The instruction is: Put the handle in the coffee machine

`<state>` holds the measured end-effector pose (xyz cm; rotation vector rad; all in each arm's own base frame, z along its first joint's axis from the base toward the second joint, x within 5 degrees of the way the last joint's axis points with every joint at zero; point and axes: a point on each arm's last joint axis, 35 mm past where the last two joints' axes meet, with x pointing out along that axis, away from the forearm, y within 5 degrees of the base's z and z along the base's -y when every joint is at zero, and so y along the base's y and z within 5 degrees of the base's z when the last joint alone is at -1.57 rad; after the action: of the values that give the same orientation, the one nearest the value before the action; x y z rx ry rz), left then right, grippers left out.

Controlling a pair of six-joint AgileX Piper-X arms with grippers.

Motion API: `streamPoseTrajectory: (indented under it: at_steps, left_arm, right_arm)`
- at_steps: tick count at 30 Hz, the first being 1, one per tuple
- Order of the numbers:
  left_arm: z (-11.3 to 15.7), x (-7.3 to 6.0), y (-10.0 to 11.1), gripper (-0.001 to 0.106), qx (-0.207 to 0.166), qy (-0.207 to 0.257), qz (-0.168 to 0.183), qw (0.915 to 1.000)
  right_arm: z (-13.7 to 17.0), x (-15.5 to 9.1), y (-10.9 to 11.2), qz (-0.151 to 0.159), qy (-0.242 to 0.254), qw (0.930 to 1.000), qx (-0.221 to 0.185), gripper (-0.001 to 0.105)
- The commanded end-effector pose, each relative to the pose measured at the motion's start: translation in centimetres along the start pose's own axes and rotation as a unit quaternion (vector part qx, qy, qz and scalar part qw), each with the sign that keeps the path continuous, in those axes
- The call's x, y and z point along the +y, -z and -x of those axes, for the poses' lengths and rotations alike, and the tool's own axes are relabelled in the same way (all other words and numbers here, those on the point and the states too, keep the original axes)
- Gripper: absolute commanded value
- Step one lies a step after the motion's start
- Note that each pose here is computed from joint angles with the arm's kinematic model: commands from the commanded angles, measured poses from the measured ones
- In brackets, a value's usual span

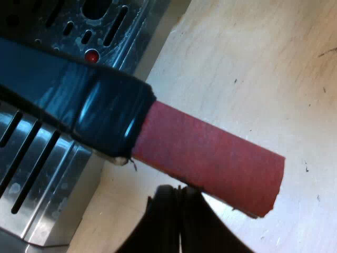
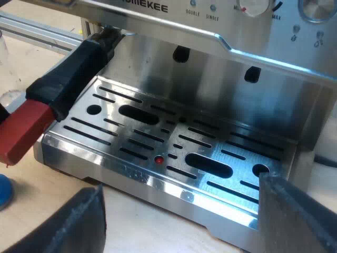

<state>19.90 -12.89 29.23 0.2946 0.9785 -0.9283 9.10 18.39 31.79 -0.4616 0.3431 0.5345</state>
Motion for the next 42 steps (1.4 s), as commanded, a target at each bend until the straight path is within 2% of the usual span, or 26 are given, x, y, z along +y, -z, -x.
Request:
streamPoseTrajectory:
  at_steps: [1,2,4,8,10,14,18,19,22,25,26,27,30,33,35,39,41,42]
  left_arm:
    - [0.4,-0.8,-1.9,0.000,-0.061,0.059,-0.036,0.9957]
    - [0.4,-0.8,-1.9,0.000,-0.061,0.059,-0.036,0.9957]
    - [0.6,-0.2,-1.1,0.000,-0.031,0.027,-0.017,0.9990]
    - [1.9,0.7,0.5,0.000,0.000,0.017,-0.010,0.9998]
    - [2.6,0.9,0.8,0.000,-0.002,0.010,-0.003,0.9999]
    - [5.5,1.3,2.0,0.003,-0.030,-0.023,0.021,0.9991]
    - [7.2,0.9,3.0,0.029,-0.041,-0.038,0.035,0.9978]
    - [7.8,0.7,3.4,0.046,-0.044,-0.048,0.042,0.9970]
    - [9.0,0.5,3.9,0.083,-0.060,-0.062,0.062,0.9943]
    - [9.9,0.3,4.5,0.103,-0.069,-0.075,0.073,0.9921]
    - [9.9,0.4,4.6,0.104,-0.070,-0.077,0.075,0.9917]
    - [10.2,0.3,4.8,0.105,-0.073,-0.082,0.079,0.9908]
    - [11.6,0.3,5.5,0.105,-0.097,-0.112,0.096,0.9842]
    - [13.0,0.0,5.8,0.105,-0.126,-0.138,0.114,0.9758]
    - [13.9,-0.2,5.7,0.105,-0.144,-0.152,0.125,0.9698]
    - [16.8,-0.7,4.7,0.105,-0.200,-0.182,0.147,0.9513]
    - [17.8,-1.0,4.2,0.105,-0.224,-0.189,0.156,0.9433]
    - [18.5,-1.2,3.7,0.105,-0.242,-0.194,0.158,0.9376]
  right_arm:
    - [0.1,-0.1,-0.3,-0.003,-0.023,0.9997,-0.004,0.063]
    - [0.1,0.0,-0.3,-0.003,-0.026,0.9997,-0.004,0.063]
    - [0.1,0.0,-0.3,-0.003,-0.029,0.9996,-0.004,0.063]
    - [0.1,0.0,-0.4,-0.004,-0.033,0.9994,-0.004,0.063]
    - [0.1,0.2,-0.4,-0.004,-0.056,0.9984,-0.004,0.063]
    - [0.2,0.4,-0.4,-0.004,-0.091,0.9958,-0.004,0.063]
    - [0.2,0.5,-0.4,-0.004,-0.098,0.9952,-0.004,0.063]
    - [0.2,0.5,-0.4,-0.004,-0.098,0.9952,-0.004,0.063]
    - [0.2,0.5,-0.4,-0.004,-0.098,0.9952,-0.004,0.063]
    - [0.2,0.4,-0.4,-0.004,-0.091,0.9958,-0.004,0.063]
    - [0.2,0.4,-0.4,-0.005,-0.092,0.9958,-0.004,0.063]
    - [0.2,0.5,-0.4,-0.018,-0.095,0.9954,-0.003,0.063]
    - [0.1,0.4,-0.6,-0.018,-0.096,0.9952,-0.011,0.063]
    - [-0.2,-0.6,-1.0,-0.032,-0.098,0.9946,-0.003,0.063]
    - [-0.4,-1.8,-1.4,-0.046,-0.114,0.9923,0.008,0.063]
    - [-0.6,-5.6,-3.2,-0.093,-0.068,0.9934,0.004,0.063]
    - [-0.5,-6.8,-3.8,-0.106,-0.058,0.9927,0.001,0.063]
    - [-0.3,-8.5,-4.3,-0.122,-0.044,0.9916,0.001,0.063]
